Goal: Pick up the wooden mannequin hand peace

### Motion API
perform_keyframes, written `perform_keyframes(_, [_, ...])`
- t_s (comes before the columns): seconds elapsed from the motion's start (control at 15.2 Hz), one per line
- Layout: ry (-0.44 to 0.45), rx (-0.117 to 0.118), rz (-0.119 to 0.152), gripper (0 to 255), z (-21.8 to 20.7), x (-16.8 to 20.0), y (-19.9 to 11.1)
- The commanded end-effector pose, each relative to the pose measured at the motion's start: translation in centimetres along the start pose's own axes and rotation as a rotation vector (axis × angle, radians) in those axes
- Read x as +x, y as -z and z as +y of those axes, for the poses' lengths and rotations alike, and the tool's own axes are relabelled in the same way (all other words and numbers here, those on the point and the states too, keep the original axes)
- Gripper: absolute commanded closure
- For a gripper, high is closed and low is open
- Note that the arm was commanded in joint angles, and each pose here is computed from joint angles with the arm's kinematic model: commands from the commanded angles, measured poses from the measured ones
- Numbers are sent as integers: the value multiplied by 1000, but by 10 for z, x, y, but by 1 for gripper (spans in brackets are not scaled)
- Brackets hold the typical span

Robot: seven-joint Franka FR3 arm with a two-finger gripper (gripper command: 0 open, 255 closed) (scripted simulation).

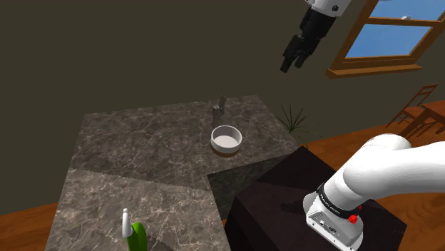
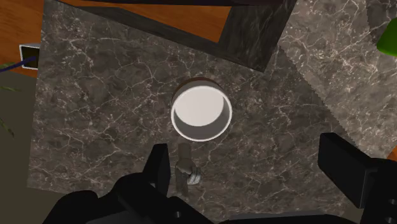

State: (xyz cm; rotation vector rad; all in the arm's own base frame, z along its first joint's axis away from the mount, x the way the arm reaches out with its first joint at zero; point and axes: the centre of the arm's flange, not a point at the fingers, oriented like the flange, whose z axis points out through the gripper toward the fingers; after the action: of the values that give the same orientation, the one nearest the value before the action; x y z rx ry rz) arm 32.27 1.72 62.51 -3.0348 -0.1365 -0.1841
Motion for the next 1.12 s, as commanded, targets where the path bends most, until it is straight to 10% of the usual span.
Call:
perform_keyframes(0.0, [0,0,0,0,0,0,0])
perform_keyframes(1.06, [-270,-114,-50,0,-23,138,-168])
